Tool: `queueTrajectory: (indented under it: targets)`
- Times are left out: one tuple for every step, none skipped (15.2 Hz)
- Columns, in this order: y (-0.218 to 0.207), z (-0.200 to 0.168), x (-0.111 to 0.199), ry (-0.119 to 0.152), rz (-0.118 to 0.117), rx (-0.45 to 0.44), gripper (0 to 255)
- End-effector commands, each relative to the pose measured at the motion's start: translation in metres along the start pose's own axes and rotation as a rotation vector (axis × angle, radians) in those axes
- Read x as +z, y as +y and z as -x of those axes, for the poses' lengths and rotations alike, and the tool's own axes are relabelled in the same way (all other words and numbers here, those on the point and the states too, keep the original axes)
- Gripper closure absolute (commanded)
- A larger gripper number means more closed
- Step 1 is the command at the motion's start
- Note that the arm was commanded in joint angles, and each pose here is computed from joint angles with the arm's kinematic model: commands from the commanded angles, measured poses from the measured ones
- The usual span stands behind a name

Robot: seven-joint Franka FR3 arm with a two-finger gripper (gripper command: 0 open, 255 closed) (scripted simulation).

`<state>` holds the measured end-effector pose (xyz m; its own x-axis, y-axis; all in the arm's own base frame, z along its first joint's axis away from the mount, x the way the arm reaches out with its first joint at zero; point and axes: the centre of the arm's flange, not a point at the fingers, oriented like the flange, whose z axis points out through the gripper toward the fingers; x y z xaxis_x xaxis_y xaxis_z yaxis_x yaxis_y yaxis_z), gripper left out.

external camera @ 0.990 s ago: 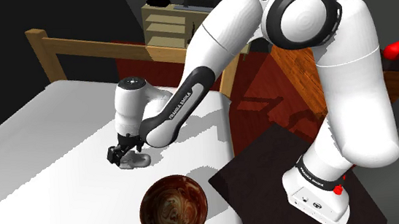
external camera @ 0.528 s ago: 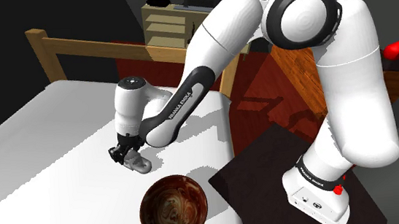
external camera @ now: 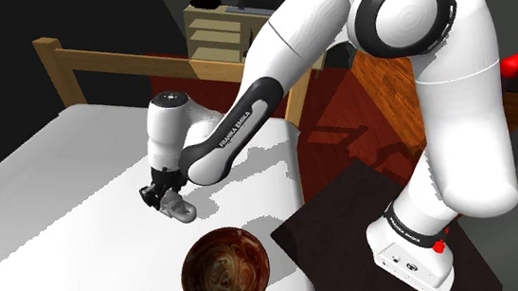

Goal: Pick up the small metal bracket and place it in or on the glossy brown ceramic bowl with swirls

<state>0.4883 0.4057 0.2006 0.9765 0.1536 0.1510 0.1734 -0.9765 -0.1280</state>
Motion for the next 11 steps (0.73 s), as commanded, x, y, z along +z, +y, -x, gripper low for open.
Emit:
queueTrajectory:
  targets:
    - [-0.002, -0.002, -0.011, 0.000, 0.000, 0.000, 255]
    - [-0.003, -0.002, -0.016, 0.000, 0.000, 0.000, 255]
    - [-0.003, -0.003, -0.021, 0.000, 0.000, 0.000, 255]
    - [-0.004, -0.004, -0.026, 0.000, 0.000, 0.000, 255]
    - [-0.005, -0.005, -0.032, 0.000, 0.000, 0.000, 255]
    - [-0.005, -0.006, -0.037, 0.000, 0.000, 0.000, 255]
    - [-0.006, -0.006, -0.042, 0.000, 0.000, 0.000, 255]
    - [-0.007, -0.007, -0.047, 0.000, 0.000, 0.000, 255]
    - [-0.007, -0.008, -0.052, 0.000, 0.000, 0.000, 255]
    - [-0.008, -0.009, -0.058, 0.000, 0.000, 0.000, 255]
    - [-0.009, -0.010, -0.063, 0.000, 0.000, 0.000, 255]
